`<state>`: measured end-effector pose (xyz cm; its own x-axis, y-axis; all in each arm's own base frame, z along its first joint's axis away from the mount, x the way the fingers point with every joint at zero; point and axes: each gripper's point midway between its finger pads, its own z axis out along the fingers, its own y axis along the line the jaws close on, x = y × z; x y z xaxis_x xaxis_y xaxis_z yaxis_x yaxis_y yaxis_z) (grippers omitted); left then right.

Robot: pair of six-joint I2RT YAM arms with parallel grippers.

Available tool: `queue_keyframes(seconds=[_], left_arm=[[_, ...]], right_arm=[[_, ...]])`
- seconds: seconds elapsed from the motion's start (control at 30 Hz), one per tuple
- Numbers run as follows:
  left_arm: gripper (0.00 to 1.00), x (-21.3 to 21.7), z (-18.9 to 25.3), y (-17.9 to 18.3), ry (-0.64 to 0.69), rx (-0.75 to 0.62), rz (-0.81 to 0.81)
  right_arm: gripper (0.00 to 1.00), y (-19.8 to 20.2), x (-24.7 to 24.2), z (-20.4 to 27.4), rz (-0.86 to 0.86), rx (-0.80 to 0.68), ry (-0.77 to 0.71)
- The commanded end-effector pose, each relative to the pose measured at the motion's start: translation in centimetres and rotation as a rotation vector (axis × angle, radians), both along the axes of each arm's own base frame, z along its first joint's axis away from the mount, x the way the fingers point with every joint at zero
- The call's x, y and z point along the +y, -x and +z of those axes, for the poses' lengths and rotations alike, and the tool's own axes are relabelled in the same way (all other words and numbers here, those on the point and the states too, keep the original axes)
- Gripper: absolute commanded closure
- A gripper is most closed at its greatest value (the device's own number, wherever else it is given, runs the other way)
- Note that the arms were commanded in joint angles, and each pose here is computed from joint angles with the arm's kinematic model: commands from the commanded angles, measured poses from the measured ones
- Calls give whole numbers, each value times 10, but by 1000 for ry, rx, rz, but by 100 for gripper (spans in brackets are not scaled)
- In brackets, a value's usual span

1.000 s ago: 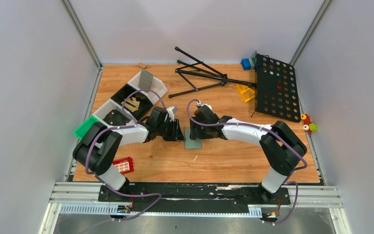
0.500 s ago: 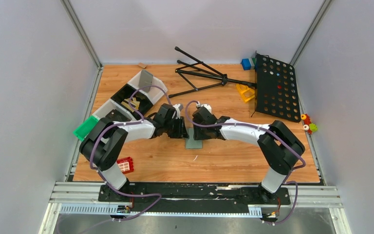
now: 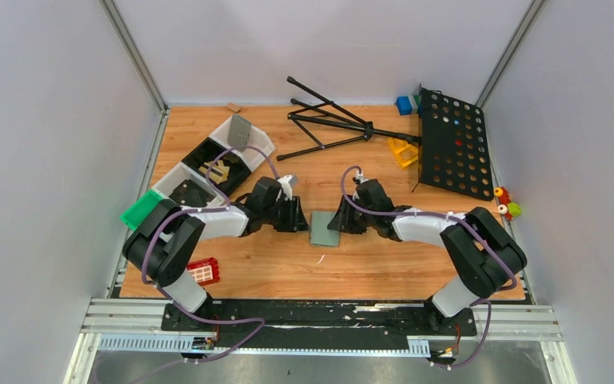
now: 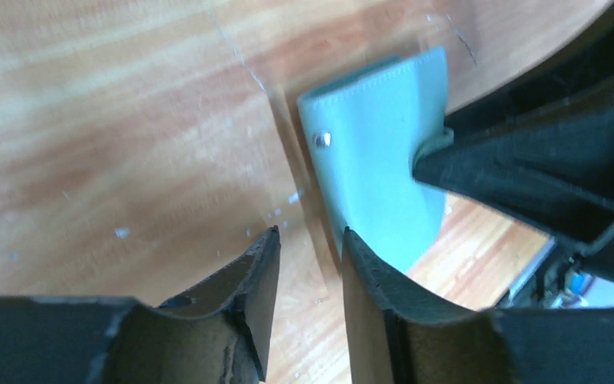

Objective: Take the credit cards out of the card holder
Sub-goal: Open the card holder at the center of the board.

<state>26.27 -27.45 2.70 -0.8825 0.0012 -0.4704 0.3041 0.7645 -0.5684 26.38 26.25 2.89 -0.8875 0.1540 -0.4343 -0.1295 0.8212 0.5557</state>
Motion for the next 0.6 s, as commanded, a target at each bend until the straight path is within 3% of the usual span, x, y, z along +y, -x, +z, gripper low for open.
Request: queue_keyframes(seconds=[0.0,0.4,0.5,0.57], left_arm=[[54,2,8,22,133,40,-37],[46,-22,13,38,359,137,-93],[51,-26,15,34,383,133,-87],[63,-26,17,31,386,117,-78]], right_arm=[[87,5,11,21,50,3,-188],[87,9,19,16,71,60,-329],[87,10,22,15,78,72,-348],[83,9,20,12,74,75,-330]])
